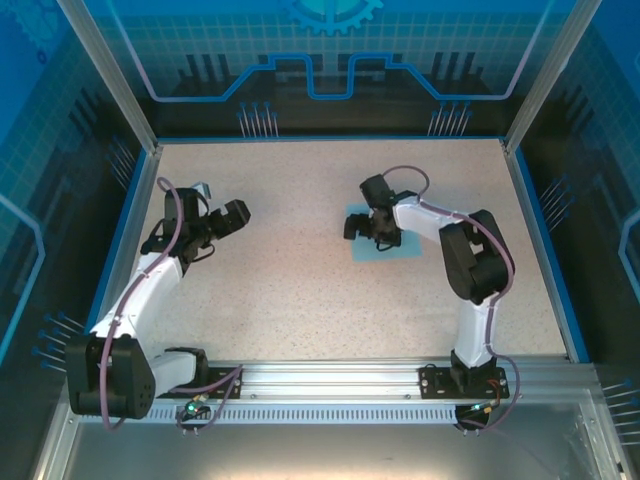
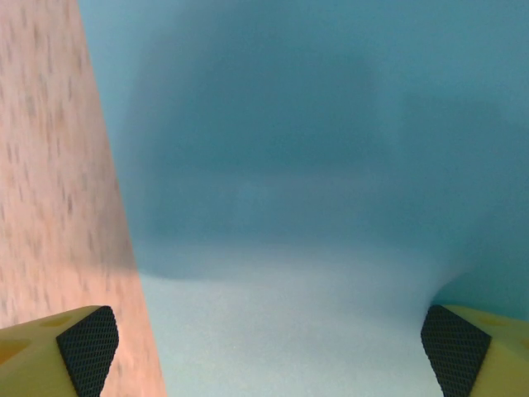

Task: Fold a paper plane with a square sheet of paper (pick it up from the middle)

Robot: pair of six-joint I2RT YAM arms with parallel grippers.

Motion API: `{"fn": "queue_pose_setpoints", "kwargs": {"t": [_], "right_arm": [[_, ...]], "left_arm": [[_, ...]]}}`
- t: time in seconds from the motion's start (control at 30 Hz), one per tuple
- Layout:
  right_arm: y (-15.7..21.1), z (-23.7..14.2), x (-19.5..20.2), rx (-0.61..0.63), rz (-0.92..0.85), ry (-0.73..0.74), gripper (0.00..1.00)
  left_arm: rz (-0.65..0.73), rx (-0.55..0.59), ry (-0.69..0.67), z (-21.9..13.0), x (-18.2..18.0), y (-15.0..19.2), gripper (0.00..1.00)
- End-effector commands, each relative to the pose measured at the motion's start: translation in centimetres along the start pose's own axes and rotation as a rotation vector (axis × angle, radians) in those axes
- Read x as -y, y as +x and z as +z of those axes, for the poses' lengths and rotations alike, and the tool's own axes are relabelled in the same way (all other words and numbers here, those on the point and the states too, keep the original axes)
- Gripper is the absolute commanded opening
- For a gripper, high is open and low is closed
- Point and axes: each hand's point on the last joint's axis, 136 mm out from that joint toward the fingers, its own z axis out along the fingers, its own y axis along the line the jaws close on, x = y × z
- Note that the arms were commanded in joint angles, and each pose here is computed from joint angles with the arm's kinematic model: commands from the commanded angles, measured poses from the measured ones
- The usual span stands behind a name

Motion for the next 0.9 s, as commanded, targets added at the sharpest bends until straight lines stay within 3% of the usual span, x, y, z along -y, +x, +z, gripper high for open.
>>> {"fn": "queue_pose_setpoints", "kwargs": {"t": [0.0, 0.13, 0.33, 0.6, 0.87], "right_arm": [[7.3, -0.6, -0.7, -0.158, 0.026, 0.011, 1.0], [10.4, -2.4, -2.1, -0.161, -0.008, 0.031, 1.0], [6.9, -5.7, -1.4, -0.022, -0.083, 0.137, 1.0], [3.4, -4.5, 1.8, -0.048, -0.043, 0.2, 0.99], [1.1, -1.7, 2.4, -0.084, -0.053, 0.264, 0.99]], "left_arm": [[-0.018, -0.01, 0.017, 0.0, 0.5, -0.4, 0.98], [-0.027, -0.024, 0.019, 0.4, 0.4, -0.1, 0.99], [-0.04, -0.038, 0.027, 0.7, 0.5, 0.2, 0.98], [-0.051, -0.047, 0.023, 0.7, 0.4, 0.5, 0.98], [-0.072, -0.069, 0.027, 1.0, 0.4, 1.0, 0.98]]}}
